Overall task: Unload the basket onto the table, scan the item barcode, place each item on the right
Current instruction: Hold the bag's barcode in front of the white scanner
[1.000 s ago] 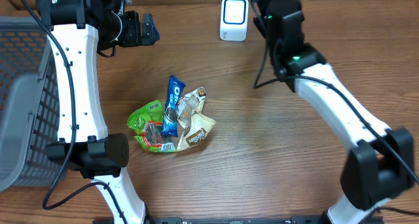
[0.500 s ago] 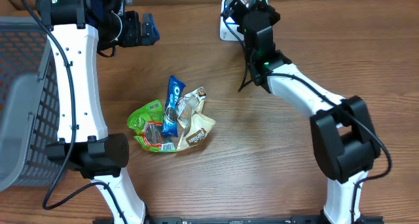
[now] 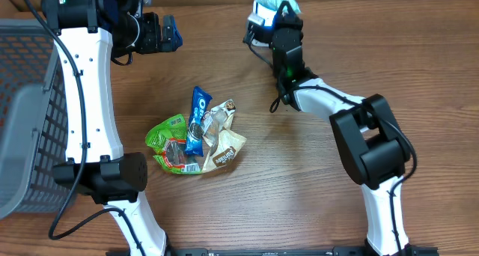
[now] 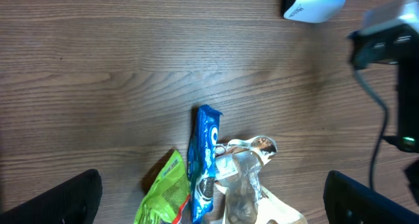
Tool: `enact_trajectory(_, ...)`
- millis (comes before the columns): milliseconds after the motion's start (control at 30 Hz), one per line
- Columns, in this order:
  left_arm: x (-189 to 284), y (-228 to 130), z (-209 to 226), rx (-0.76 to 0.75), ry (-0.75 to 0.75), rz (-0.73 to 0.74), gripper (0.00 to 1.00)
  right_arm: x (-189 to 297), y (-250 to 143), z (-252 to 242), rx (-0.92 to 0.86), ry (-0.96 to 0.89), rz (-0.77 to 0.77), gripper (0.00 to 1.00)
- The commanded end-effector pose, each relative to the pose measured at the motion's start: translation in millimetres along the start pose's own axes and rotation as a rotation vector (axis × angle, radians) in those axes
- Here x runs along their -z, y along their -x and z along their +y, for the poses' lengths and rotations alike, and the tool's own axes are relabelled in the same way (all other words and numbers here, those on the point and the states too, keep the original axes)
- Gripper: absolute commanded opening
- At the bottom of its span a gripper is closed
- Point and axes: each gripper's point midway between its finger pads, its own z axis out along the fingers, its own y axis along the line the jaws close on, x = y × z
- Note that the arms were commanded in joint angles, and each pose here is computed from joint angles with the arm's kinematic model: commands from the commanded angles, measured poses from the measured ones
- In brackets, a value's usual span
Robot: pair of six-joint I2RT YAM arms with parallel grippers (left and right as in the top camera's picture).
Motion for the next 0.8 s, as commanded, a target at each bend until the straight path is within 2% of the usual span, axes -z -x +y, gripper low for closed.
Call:
enact_trajectory(0, 0.6, -0.7, -2.8, 0.011, 0.000, -0.001, 1.00, -4.9, 2.0, -5.0, 0.023, -0.036, -0.013, 0.04)
enact_trajectory(400, 0.6, -0.7, -2.8, 0.011, 0.000, -0.001, 1.00, -6.0, -2.1, -37.7, 0.052, -0.167, -0.021, 0.04)
enact_trajectory(767, 0.6, -0.7, -2.8, 0.011, 0.000, -0.001, 1.00, -14.2, 0.6, -23.4, 0.088, -0.139, -0.102, 0.04)
